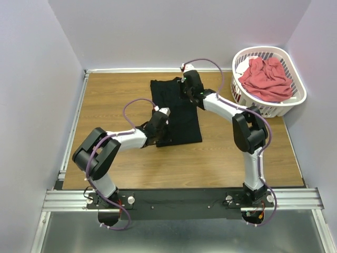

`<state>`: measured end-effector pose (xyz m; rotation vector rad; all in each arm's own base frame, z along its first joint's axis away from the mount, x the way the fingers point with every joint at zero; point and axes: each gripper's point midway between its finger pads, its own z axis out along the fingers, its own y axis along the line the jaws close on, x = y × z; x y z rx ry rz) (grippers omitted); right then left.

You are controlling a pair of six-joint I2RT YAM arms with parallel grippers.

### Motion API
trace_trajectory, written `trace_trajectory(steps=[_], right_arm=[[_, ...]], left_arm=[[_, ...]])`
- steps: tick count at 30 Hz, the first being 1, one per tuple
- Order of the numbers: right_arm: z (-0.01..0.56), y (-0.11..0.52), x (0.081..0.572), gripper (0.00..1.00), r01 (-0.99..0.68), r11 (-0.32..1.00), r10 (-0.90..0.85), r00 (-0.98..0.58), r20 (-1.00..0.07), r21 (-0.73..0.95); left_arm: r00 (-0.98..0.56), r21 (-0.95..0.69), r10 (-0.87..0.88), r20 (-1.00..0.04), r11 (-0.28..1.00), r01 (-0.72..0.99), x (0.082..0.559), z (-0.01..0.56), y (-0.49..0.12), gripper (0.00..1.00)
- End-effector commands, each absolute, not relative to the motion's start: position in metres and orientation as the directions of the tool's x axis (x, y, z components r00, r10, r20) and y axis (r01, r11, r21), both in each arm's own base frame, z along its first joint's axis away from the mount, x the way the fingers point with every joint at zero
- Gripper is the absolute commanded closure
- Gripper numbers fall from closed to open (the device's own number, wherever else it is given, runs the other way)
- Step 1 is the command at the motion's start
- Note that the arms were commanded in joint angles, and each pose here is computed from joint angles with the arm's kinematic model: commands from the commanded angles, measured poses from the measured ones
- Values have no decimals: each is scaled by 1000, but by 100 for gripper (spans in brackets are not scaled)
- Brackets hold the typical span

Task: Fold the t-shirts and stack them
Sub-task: Fold the tshirt

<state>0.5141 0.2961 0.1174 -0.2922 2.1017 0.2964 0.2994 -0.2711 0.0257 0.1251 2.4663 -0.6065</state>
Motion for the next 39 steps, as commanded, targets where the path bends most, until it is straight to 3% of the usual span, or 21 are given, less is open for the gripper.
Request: trace_trajectory(steps=[1,5,10,14,19,22,23,28,35,39], right_arm=[[140,283,511,81,-359,917,-37,-514,-857,176],[147,290,450,79,-493,754,15,-648,-761,435],[145,300,392,79,-549,576,14,-735,-678,606],[138,308,385,78,-547,494,42,-761,-647,675],[111,303,404,78,-491,423,122,-802,-584,762],[82,285,422,79,-390,433,200,-837,-509,813],[40,276,436,79,-314,451,224,-866,-446,836],[21,256,443,79,-245,478,288,-864,-414,843],[75,253,443,74,-313,474,301,-821,-486,823],[114,254,413,70,-344,428,288,-825,-487,836]], left_arm=[[-884,-366,6,-467,909,199,255,7,-246,88],[-833,-420,-77,-547,887,194,260,42,-244,86],[-690,-542,-282,-667,819,189,308,106,-225,85],[-619,-604,-380,-687,772,197,351,125,-207,86],[-686,-614,-331,-648,759,214,396,93,-230,88],[-685,-606,-347,-641,776,174,418,74,-227,88],[-693,-621,-394,-604,777,100,429,46,-219,91],[-729,-656,-425,-536,753,43,425,19,-210,92],[-679,-651,-434,-591,755,84,427,53,-197,91],[-649,-632,-409,-642,762,145,409,101,-195,87]])
